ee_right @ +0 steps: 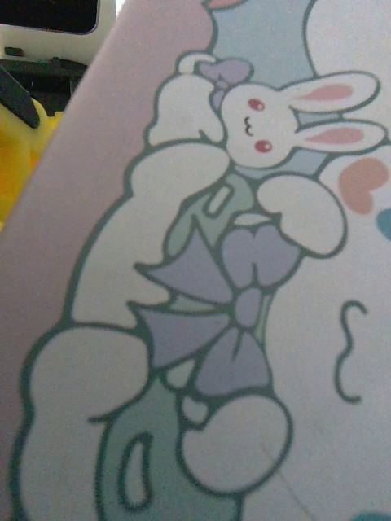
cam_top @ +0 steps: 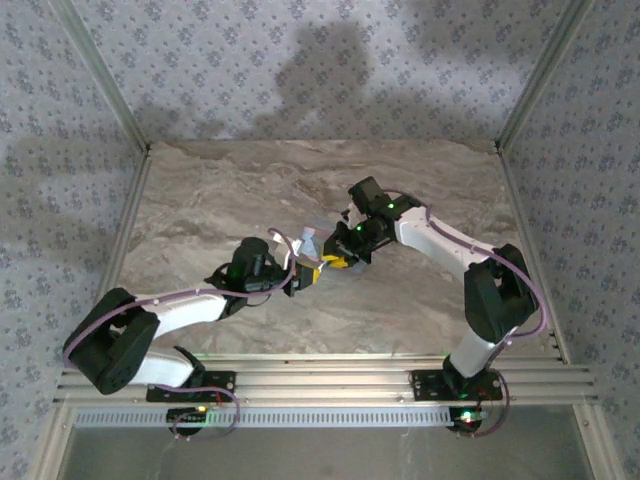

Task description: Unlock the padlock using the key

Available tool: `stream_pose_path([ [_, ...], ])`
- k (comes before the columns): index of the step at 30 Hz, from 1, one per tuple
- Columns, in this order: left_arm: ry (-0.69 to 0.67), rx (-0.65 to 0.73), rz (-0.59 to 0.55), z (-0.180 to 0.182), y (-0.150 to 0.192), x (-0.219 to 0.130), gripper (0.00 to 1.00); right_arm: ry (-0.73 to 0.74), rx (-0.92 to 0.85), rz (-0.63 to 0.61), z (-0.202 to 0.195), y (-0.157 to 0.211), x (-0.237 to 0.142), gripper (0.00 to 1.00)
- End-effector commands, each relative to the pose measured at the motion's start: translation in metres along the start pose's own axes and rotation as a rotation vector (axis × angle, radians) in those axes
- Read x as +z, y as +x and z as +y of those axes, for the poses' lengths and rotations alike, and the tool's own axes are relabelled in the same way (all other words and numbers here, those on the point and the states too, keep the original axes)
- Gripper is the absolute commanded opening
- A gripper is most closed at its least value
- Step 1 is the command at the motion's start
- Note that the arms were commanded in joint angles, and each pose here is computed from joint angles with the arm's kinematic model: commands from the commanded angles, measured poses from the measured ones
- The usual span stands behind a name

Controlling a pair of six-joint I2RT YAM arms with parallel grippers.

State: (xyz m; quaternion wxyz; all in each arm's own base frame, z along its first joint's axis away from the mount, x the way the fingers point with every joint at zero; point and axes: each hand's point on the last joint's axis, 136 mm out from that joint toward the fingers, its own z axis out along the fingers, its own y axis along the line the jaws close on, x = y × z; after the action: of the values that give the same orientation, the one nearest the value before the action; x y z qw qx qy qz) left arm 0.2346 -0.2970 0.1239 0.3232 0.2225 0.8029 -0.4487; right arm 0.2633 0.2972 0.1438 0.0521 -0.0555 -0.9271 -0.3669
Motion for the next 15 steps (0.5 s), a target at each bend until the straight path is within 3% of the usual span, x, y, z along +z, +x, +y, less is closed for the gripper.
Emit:
stream_pose_path([
  [1, 0.015, 0.051, -0.065, -0.008, -0.020, 0.002, 0.00, -0.032, 0.001, 0.069, 0.007, 0.017, 0.002, 0.00],
  [15, -0.008, 0.046, -0.054, -0.004, -0.011, -0.009, 0.00, -0.029, 0.006, 0.062, 0.004, 0.015, -0.001, 0.00],
])
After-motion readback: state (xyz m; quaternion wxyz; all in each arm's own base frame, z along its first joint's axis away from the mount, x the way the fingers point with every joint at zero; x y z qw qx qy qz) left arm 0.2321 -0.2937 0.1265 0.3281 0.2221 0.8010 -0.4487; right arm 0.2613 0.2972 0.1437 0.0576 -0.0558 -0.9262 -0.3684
